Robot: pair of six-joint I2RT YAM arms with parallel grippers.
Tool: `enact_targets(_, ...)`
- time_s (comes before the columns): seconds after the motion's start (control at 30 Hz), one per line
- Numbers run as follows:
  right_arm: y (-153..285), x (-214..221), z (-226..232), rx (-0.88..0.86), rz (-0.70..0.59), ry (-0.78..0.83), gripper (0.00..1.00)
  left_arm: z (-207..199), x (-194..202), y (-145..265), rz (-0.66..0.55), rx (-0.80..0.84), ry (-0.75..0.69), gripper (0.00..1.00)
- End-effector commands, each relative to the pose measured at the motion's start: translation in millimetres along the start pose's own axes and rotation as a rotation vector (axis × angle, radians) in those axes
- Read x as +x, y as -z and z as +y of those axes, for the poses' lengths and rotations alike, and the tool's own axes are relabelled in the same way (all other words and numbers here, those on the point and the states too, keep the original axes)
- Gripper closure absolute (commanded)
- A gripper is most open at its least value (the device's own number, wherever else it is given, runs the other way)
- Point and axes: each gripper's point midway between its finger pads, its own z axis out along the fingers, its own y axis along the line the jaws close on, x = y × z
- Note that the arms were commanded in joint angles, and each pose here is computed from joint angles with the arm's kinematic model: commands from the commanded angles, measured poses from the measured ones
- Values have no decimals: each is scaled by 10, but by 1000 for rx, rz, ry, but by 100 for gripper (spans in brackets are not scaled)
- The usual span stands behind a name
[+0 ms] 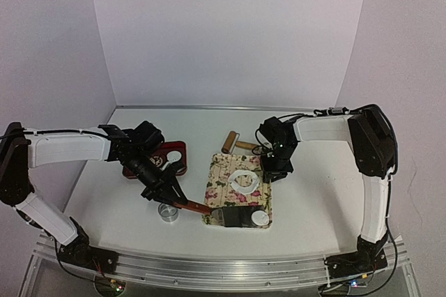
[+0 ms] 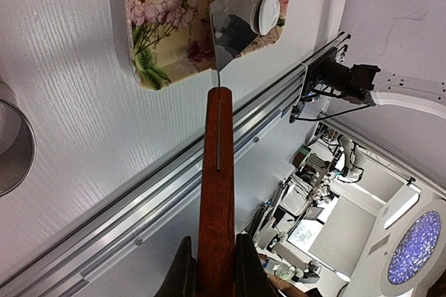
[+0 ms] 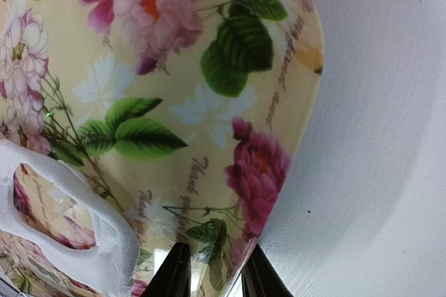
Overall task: Roll out the dumpling wrappers from the dough
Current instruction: Scoop the dumpling wrapper from the work surface.
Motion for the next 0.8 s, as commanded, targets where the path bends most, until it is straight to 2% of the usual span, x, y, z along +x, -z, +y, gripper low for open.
enact_targets(0.0,-88,124,-33,4,43,-11,100,-59,53,-11,0,58,-4,100)
enact_targets(0.4,-95,120,-23,1,46,-7,100,-52,129,119,-53,156,20,100)
enact_targets(0.77,-99,128,-13,-2,51,-3,100,-294,112,323,-126,285,-34,100)
